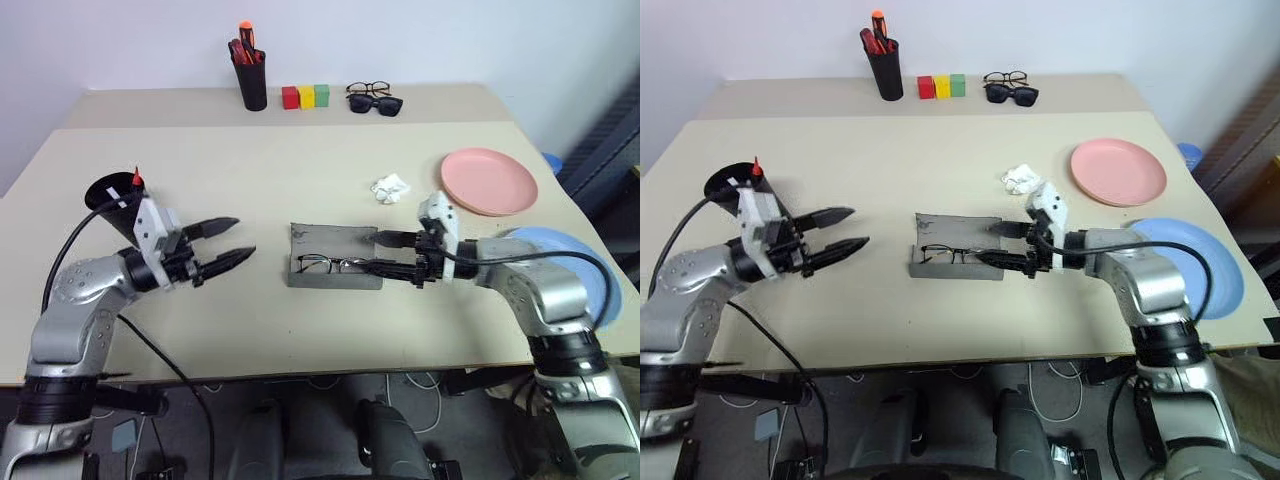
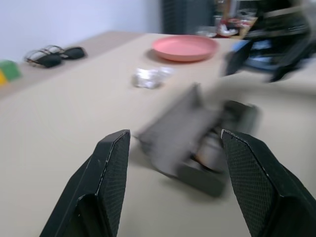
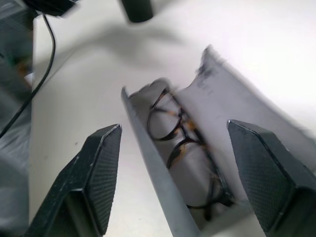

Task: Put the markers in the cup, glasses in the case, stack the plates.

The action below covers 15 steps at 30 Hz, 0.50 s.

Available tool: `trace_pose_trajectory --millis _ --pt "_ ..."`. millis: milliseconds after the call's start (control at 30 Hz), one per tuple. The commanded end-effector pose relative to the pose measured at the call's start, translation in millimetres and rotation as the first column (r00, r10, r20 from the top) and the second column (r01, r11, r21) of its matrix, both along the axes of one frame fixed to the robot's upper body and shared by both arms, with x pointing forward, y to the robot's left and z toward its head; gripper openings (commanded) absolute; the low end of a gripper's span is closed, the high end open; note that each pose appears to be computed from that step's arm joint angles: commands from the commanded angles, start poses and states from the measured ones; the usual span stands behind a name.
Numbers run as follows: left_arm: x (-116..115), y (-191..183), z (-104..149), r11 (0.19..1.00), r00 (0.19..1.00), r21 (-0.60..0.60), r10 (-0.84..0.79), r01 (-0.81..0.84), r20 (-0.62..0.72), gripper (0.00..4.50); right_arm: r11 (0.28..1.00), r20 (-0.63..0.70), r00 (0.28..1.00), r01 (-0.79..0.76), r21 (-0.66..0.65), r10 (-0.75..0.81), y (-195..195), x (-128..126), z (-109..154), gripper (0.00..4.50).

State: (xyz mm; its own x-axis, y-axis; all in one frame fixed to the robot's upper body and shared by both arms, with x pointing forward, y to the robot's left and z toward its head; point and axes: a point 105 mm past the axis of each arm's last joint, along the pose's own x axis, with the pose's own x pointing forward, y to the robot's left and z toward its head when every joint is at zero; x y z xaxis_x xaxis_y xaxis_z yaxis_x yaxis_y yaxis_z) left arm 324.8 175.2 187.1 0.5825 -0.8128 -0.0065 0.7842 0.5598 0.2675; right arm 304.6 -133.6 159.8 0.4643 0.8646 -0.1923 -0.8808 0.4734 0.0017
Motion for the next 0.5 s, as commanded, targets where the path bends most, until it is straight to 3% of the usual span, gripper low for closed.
trace_pose_trajectory --millis 33,133,233,267,500 --pt "28.7 -5.1 2.3 0.997 0.998 0.046 0.054 -0.055 0.023 3.01 0.989 0.158 0.981 0.128 -0.068 -0.116 -19.5 -18.4 9.5 3.45" --pt "57.0 -19.0 0.4 0.994 0.999 0.091 0.052 -0.053 0.013 1.81 0.961 0.192 0.954 0.253 -0.109 -0.229 -37.1 -39.5 -5.5 3.51" --pt "77.8 -35.6 -1.1 0.99 0.999 0.134 0.036 -0.036 0.007 0.28 0.93 0.195 0.926 0.348 -0.115 -0.322 -49.7 -54.5 -14.0 3.51" --pt "84.1 -41.4 -1.9 0.988 1.0 0.149 0.031 -0.031 0.002 0.11 0.92 0.199 0.918 0.372 -0.128 -0.343 -53.7 -59.8 -16.7 3.51" --pt "104.5 -75.4 -15.1 0.963 0.997 0.262 -0.048 0.063 -0.061 0.11 0.884 0.214 0.881 0.452 -0.116 -0.422 -64.4 -87.3 -15.3 3.51"
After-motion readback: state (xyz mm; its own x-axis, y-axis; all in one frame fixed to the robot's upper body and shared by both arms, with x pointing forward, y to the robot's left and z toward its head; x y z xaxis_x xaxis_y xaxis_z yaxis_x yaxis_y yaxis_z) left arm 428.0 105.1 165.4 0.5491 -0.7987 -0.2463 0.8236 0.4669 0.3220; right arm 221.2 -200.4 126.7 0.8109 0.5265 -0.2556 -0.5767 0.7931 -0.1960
